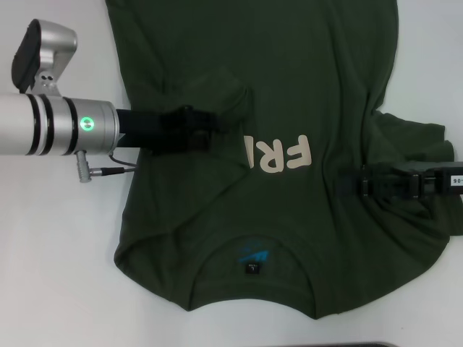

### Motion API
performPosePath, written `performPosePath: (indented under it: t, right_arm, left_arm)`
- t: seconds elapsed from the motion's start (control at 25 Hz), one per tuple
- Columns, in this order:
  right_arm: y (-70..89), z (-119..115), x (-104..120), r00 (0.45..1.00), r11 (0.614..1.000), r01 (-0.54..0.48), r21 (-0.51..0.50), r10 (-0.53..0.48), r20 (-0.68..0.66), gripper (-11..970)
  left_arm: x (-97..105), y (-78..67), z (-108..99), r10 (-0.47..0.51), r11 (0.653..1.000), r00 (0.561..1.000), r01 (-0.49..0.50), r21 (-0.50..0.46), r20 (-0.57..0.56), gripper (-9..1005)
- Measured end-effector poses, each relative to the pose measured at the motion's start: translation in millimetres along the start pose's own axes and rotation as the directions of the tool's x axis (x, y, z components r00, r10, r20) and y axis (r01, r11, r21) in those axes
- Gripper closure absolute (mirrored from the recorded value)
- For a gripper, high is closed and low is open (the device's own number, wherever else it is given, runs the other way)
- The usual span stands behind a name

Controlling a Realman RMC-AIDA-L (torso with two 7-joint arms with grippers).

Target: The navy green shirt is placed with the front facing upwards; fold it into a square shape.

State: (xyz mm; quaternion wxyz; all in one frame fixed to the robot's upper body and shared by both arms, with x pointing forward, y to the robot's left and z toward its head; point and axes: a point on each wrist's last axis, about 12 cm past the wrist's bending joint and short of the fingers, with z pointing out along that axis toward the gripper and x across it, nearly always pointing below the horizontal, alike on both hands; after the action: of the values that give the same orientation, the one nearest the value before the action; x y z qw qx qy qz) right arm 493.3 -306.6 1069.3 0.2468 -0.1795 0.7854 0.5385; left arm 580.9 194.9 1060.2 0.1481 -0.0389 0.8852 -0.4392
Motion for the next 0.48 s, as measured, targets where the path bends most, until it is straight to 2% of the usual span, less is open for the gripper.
performPosePath:
  t: [0.2,0.48]
  right_arm:
    - [-0.1,-0.8,-1.1,1.000,1.000,0.003,0.001,-0.003,-0.002,44]
    - [-0.3,-2.1,-2.2,1.000,1.000,0.005,0.004,-0.005,0.001,45]
  left_arm:
    - [-2.4,-2.5,2.6,0.018,1.000,1.000,-0.018,-0.015,0.003,463]
    - [-7.7,0.8,-5.0,0.058,0.997,0.998,-0.057,-0.056,0.019,463]
